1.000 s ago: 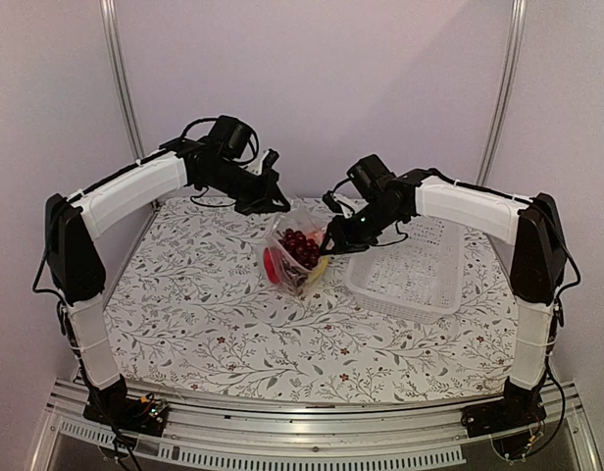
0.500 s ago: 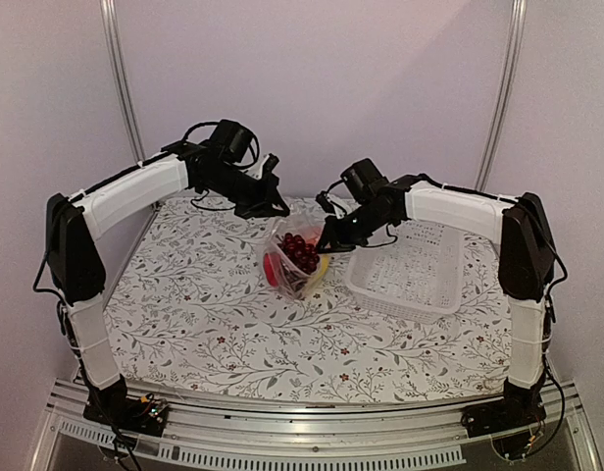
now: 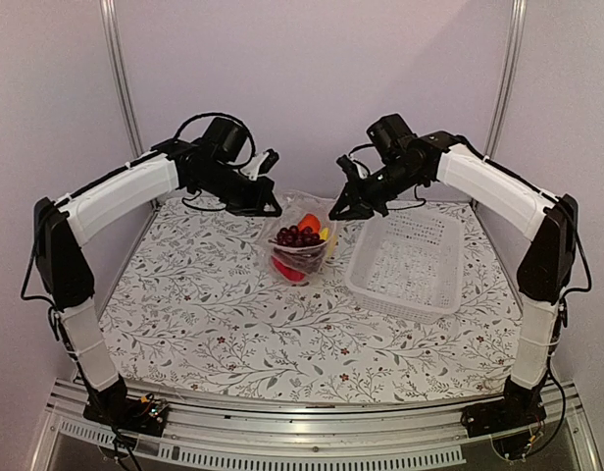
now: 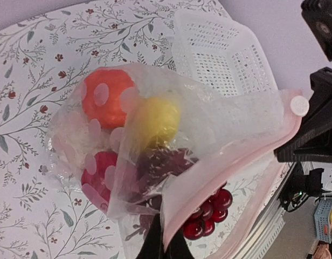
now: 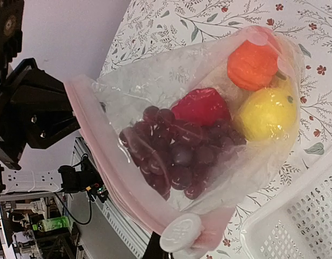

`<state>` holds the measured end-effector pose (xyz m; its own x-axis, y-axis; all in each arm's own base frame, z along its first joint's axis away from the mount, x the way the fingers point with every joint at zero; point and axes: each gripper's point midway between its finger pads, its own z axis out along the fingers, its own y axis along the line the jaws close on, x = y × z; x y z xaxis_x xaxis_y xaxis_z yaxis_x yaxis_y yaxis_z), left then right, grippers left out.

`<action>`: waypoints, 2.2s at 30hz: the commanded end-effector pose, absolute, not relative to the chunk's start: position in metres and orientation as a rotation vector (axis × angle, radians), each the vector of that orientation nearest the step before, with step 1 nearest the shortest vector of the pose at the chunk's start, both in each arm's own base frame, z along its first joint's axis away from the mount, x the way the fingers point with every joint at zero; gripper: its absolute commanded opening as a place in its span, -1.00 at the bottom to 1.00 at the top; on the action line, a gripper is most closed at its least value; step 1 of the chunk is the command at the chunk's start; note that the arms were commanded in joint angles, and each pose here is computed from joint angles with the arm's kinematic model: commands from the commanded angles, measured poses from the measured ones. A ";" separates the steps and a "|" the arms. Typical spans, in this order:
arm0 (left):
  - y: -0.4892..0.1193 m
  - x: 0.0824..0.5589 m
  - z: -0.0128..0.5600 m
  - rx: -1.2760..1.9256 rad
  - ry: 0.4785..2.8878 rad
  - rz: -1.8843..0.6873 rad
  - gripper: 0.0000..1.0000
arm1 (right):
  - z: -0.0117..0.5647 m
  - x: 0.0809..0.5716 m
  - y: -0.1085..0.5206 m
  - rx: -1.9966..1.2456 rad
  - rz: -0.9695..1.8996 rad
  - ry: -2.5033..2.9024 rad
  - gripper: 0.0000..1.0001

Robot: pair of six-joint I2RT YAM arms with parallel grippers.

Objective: Place the food in the zip-top bag and seal the zipper
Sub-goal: Pass from the left arm to the right, then pass from the right arm to the left

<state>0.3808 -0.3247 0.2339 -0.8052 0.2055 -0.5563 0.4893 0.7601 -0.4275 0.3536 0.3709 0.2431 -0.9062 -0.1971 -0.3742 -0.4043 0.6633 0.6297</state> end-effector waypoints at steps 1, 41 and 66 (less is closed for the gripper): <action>-0.339 0.356 0.267 0.733 2.320 -0.779 -0.95 | 0.257 0.334 0.360 -0.429 1.241 2.660 -1.00; -0.418 0.328 0.251 0.911 2.079 -0.367 -0.31 | 0.293 0.349 0.366 -0.304 1.632 2.537 -0.98; -0.413 0.341 0.254 0.883 2.095 -0.336 -1.00 | 0.300 0.351 0.366 -0.301 1.643 2.504 -0.75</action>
<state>0.3369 -0.4215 0.2329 -0.4375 0.4949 -0.7508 0.6994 0.7120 0.0618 0.3571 0.3698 0.2731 -0.9848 -0.0868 -0.1502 -0.1731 0.4355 0.8834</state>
